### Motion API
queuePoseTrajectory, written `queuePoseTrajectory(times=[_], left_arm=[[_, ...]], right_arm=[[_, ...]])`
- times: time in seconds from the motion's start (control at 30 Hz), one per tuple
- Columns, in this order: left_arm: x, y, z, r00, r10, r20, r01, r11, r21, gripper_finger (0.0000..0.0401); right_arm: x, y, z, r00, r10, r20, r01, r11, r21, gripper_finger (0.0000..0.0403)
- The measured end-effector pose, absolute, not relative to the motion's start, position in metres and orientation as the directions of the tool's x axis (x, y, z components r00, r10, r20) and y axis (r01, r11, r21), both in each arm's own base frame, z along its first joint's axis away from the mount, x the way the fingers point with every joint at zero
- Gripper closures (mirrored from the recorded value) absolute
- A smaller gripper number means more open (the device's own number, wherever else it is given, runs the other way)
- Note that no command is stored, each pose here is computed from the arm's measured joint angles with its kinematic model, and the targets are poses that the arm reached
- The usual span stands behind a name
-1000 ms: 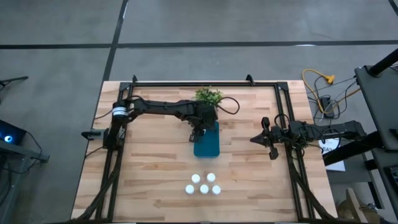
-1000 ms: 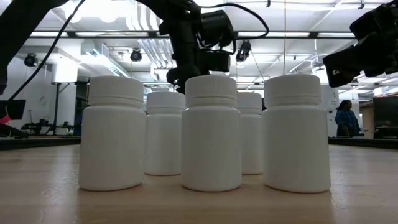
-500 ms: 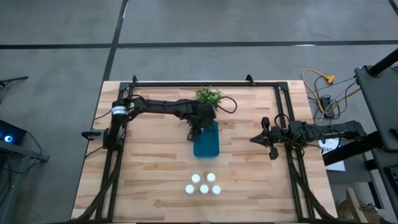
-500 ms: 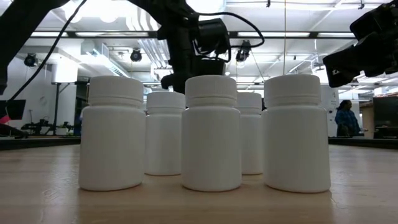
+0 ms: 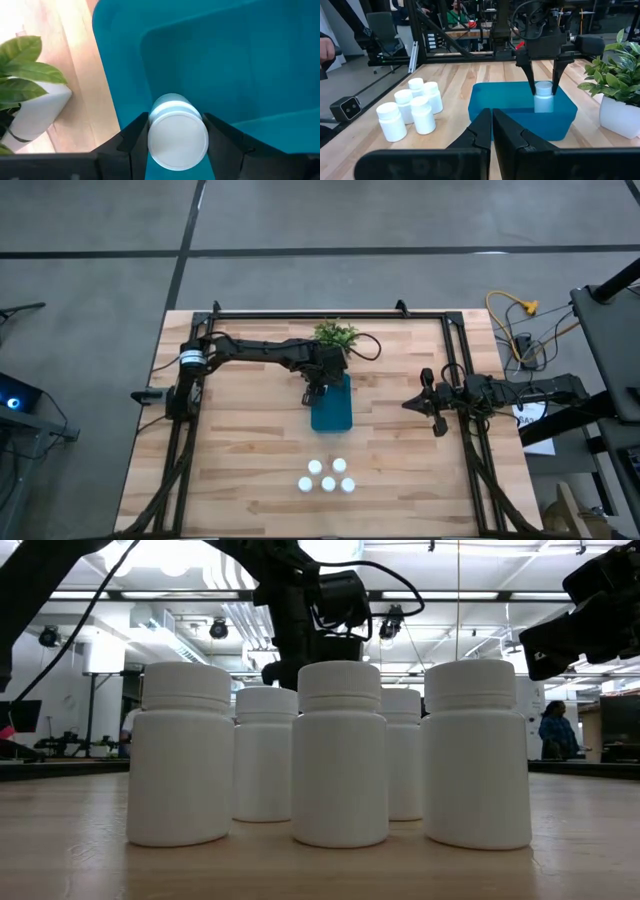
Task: Pick and place pill bottles into a basket
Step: Put the white pill bottle into the blue bin
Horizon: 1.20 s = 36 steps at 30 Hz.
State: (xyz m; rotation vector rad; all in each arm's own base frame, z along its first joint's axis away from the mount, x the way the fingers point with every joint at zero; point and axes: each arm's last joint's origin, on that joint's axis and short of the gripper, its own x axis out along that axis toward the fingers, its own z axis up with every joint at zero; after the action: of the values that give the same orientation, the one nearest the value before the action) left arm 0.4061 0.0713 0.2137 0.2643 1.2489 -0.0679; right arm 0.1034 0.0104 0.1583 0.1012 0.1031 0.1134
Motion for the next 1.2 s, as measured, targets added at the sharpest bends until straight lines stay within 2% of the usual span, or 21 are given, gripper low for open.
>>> queuePoseTrajectory(times=[0.17, 0.27, 0.67, 1.2], left_arm=[[0.406, 0.073, 0.214, 0.313, 0.142, -0.939, 0.178, 0.962, 0.205, 0.0212], [0.406, 0.073, 0.214, 0.314, 0.143, -0.939, 0.177, 0.962, 0.206, 0.0203], [0.406, 0.071, 0.215, 0.315, 0.142, -0.938, 0.164, 0.966, 0.201, 0.0198], [0.392, 0.049, 0.27, 0.437, 0.137, -0.889, 0.153, 0.962, 0.224, 0.0196]], right_arm=[[0.103, 0.01, 0.158, 0.988, 0.118, -0.097, -0.108, 0.988, 0.106, 0.0394], [0.103, 0.01, 0.158, 0.988, 0.118, -0.097, -0.107, 0.989, 0.106, 0.0394], [0.103, 0.01, 0.158, 0.988, 0.118, -0.097, -0.108, 0.988, 0.106, 0.0394], [0.103, 0.01, 0.158, 0.988, 0.118, -0.096, -0.108, 0.989, 0.106, 0.0394]])
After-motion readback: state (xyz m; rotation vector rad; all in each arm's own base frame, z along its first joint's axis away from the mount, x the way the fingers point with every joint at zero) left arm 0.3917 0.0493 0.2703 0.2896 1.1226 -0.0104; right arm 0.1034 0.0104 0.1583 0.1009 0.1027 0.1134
